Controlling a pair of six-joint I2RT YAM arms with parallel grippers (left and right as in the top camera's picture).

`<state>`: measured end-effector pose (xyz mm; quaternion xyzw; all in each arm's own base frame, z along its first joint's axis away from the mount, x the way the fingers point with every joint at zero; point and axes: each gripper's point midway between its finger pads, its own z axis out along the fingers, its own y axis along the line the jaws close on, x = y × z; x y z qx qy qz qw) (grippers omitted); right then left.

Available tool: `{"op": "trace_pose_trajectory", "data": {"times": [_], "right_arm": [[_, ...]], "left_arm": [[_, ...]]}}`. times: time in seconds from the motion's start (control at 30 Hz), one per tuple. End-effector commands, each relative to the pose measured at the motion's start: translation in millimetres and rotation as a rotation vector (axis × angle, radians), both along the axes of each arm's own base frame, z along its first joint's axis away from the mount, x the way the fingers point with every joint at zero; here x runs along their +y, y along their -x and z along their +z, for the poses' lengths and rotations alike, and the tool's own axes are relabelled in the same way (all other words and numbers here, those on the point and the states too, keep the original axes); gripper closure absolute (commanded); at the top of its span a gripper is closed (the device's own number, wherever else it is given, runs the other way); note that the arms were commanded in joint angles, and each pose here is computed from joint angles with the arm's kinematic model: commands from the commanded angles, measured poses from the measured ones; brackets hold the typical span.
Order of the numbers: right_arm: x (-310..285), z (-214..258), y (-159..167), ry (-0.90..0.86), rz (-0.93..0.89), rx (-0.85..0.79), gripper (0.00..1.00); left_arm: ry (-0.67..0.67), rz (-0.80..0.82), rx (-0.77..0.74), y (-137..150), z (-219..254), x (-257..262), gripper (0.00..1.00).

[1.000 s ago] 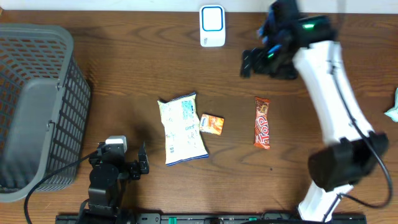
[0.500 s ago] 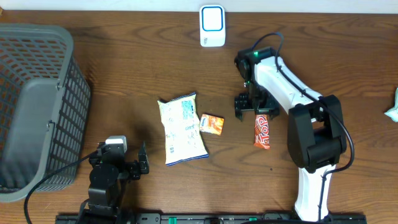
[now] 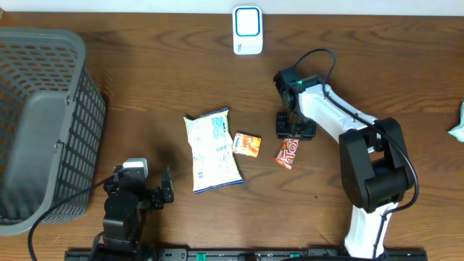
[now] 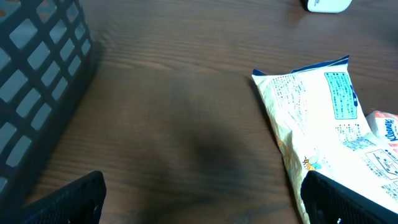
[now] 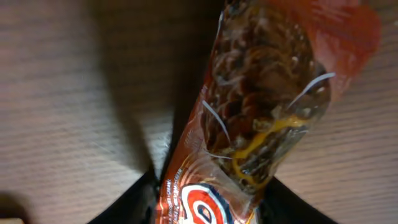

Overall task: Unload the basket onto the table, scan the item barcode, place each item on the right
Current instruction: 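Lower the right gripper onto the red Top bar and grasp it, then lift the Top bar and turn it over near the snack bag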

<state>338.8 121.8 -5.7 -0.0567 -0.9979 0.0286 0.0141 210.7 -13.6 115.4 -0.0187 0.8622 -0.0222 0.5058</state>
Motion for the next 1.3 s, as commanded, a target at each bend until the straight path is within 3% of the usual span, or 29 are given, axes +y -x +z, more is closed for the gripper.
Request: {"op": "trace_pose_trajectory", "data": {"times": [0.0, 0.17, 0.27, 0.3, 0.4, 0.43, 0.57, 0.6, 0.63, 0.67, 0.7, 0.77, 0.8, 1.03, 1.1, 1.27], "right_arm": [[-26.8, -46.6, 31.1, 0.134, -0.009, 0.107, 0.59], [-28.4, -50.1, 36.6, 0.136, -0.010, 0.119, 0.59], [-28.0, -50.1, 36.8, 0.134, -0.009, 0.120, 0.36], [-28.1, -50.1, 36.7, 0.134, -0.009, 0.120, 0.38], [-28.1, -50.1, 36.7, 0.134, -0.010, 0.120, 0.93], [-28.1, -50.1, 36.7, 0.134, -0.010, 0.120, 0.99], [-26.9, -50.7, 34.3, 0.130, -0.010, 0.109, 0.98], [-26.7, -50.7, 34.3, 0.129, -0.009, 0.109, 0.90], [-26.0, -50.9, 33.7, 0.127, -0.009, 0.107, 0.75], [-24.6, -51.3, 32.6, 0.120, -0.009, 0.102, 0.48], [-23.3, -51.5, 32.7, 0.113, -0.010, 0.104, 0.34], [-20.6, -52.1, 31.9, 0.098, -0.012, 0.102, 0.24], [-20.4, -52.2, 31.2, 0.097, -0.012, 0.099, 0.01], [-11.2, -53.9, 27.2, 0.048, -0.016, 0.086, 0.01], [-5.7, -54.2, 28.5, 0.016, -0.019, 0.096, 0.08], [0.7, -55.5, 35.6, -0.024, -0.033, 0.125, 0.79]], "left_arm": [[-0.007, -0.014, -0.021, -0.5, 7.9, -1.2, 0.01], [-0.007, -0.014, -0.021, -0.5, 7.9, -1.2, 0.01], [-0.007, -0.014, -0.021, -0.5, 7.9, -1.2, 0.01], [-0.007, -0.014, -0.021, -0.5, 7.9, -1.2, 0.01], [-0.007, -0.014, -0.021, -0.5, 7.9, -1.2, 0.01], [-0.007, -0.014, -0.021, -0.5, 7.9, -1.2, 0.01], [-0.007, -0.014, -0.021, -0.5, 7.9, -1.2, 0.01], [-0.007, -0.014, -0.021, -0.5, 7.9, -1.2, 0.01], [-0.007, -0.014, -0.021, -0.5, 7.9, -1.2, 0.01], [-0.007, -0.014, -0.021, -0.5, 7.9, -1.2, 0.01], [-0.007, -0.014, -0.021, -0.5, 7.9, -1.2, 0.01], [-0.007, -0.014, -0.021, -0.5, 7.9, -1.2, 0.01], [-0.007, -0.014, -0.021, -0.5, 7.9, -1.2, 0.01], [-0.007, -0.014, -0.021, -0.5, 7.9, -1.2, 0.01], [-0.007, -0.014, -0.021, -0.5, 7.9, -1.2, 0.01], [-0.007, -0.014, -0.021, -0.5, 7.9, -1.2, 0.01]]}}
